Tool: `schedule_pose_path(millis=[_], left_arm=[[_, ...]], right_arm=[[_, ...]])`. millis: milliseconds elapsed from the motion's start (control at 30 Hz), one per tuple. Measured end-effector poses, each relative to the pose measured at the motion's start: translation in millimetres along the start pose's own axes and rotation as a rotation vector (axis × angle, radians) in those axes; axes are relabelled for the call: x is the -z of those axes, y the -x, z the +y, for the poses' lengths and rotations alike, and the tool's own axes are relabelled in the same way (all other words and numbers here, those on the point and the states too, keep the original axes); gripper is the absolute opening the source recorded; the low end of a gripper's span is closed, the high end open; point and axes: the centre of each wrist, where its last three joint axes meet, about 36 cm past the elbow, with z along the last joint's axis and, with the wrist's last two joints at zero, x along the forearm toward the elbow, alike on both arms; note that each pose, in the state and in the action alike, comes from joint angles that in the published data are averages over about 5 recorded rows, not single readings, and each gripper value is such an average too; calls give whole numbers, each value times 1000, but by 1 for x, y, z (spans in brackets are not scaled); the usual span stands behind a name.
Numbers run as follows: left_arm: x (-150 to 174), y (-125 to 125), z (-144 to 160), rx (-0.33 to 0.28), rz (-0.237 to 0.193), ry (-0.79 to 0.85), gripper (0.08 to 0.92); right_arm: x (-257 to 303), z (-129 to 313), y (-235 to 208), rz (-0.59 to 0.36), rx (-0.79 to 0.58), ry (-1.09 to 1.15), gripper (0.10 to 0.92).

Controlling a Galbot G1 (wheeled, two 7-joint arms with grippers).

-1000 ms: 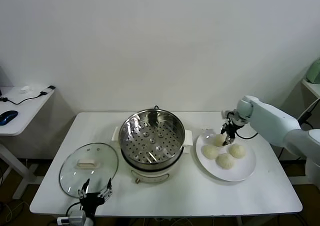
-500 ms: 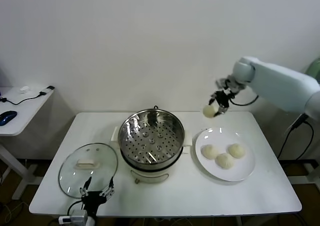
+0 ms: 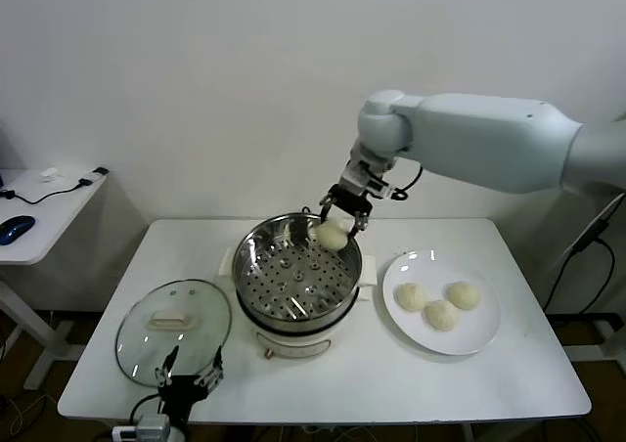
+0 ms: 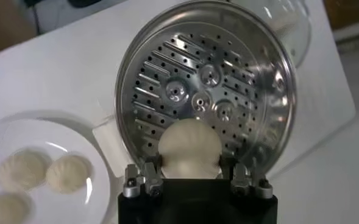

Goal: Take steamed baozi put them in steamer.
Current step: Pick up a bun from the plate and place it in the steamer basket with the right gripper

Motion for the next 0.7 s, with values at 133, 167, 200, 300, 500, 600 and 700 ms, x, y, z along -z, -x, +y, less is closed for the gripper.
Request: schedule_pose_path(millis=[133,167,200,300,500,600,700], left_arm=[[-1,-2,-1,-2,1,3,823],[-1,-2,-1,-2,1,4,823],[-1,-2,-1,-2,1,4,823],[-1,-2,-1,-2,0,4,823],[-2,-1,-2,-4,0,3,823],[-2,-1,-3,-4,-1,2,823],[-1,0,-3,-5,-2,1,823]], right_arm=[[-6,-13,24,8,2,-80,636],[-7,-16,30,10,3,-95,636],[-9,-18,36,11,3,-109,636],[-14,-24,53,12,1,-138,636],[-23,-32,82,2,-12,-160,636],[-26,-35,94,-3,-16,-162,642],[-29,-37,102,-9,-23,-162,681]])
